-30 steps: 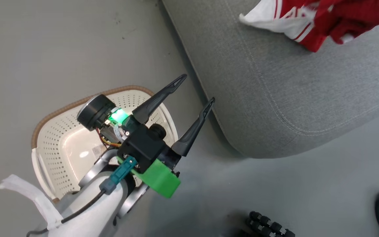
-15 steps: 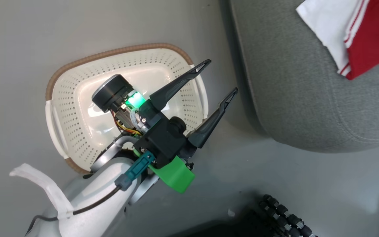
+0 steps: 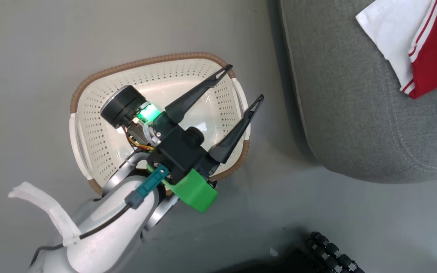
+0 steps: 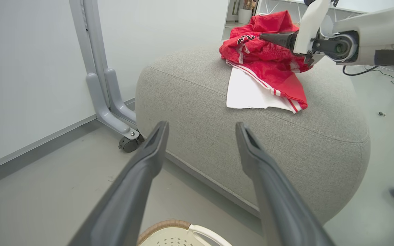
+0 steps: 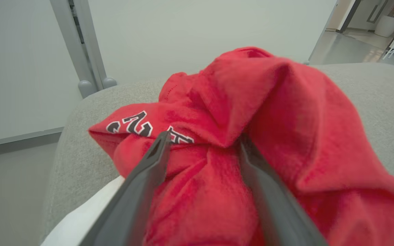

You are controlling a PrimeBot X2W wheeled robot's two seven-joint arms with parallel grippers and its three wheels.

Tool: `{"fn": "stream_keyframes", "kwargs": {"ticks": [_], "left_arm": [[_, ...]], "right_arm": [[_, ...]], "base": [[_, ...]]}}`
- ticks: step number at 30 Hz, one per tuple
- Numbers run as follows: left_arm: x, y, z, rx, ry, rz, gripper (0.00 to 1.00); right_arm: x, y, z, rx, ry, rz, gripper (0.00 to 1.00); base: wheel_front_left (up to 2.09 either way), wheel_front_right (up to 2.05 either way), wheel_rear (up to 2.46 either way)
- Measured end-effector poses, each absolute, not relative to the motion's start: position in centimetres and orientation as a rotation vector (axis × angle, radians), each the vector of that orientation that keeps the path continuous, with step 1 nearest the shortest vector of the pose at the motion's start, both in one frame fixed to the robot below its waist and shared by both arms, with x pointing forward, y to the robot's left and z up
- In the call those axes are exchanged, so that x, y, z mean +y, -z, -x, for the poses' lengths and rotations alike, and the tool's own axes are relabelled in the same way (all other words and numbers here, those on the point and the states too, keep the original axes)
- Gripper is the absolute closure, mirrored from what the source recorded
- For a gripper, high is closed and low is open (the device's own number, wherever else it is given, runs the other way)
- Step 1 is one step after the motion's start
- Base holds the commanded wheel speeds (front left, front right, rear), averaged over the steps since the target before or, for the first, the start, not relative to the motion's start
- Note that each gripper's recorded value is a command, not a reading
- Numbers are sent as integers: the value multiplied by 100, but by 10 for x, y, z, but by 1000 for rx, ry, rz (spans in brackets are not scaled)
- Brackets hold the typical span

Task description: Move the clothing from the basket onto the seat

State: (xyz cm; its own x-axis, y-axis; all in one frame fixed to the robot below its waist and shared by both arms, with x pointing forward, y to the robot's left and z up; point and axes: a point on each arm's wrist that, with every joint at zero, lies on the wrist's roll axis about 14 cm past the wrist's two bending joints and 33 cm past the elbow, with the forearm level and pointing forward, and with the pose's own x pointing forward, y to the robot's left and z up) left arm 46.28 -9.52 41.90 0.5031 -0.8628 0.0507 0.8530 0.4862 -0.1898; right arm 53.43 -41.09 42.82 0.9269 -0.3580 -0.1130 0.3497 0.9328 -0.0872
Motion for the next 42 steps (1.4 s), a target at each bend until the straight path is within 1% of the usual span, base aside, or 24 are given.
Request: {"fn": "stream_keyframes", "kwargs": {"ticks": [3, 7, 13, 18, 24, 30, 36, 42], "left_arm": [[-89, -425, -465, 45, 1010, 201, 0], [-81, -434, -462, 44, 964, 250, 0], [-68, -448, -459, 27, 895, 267, 0], [-46, -459, -466, 7, 783, 250, 0], [-1, -473, -478, -18, 590, 236, 0], [56, -491, -483, -68, 390, 212, 0], [111, -498, -472, -81, 217, 190, 0], [148, -493, -448, -55, 113, 162, 0]], "right_arm": [[-401, -431, -519, 116, 356, 56, 0], [-385, -444, -502, 78, 332, 67, 0], [-351, -462, -478, 25, 280, 75, 0], [-317, -481, -464, -38, 226, 51, 0], [-273, -488, -456, -71, 132, 6, 0], [-234, -498, -451, -95, 42, -18, 0], [-207, -509, -444, -98, -25, -30, 0], [-190, -517, -430, -94, -63, -44, 0]], "base": [[0, 0, 0], [0, 0, 0], [0, 0, 0], [0, 0, 0], [0, 0, 0], [0, 0, 0], [0, 0, 0], [0, 0, 0]]}}
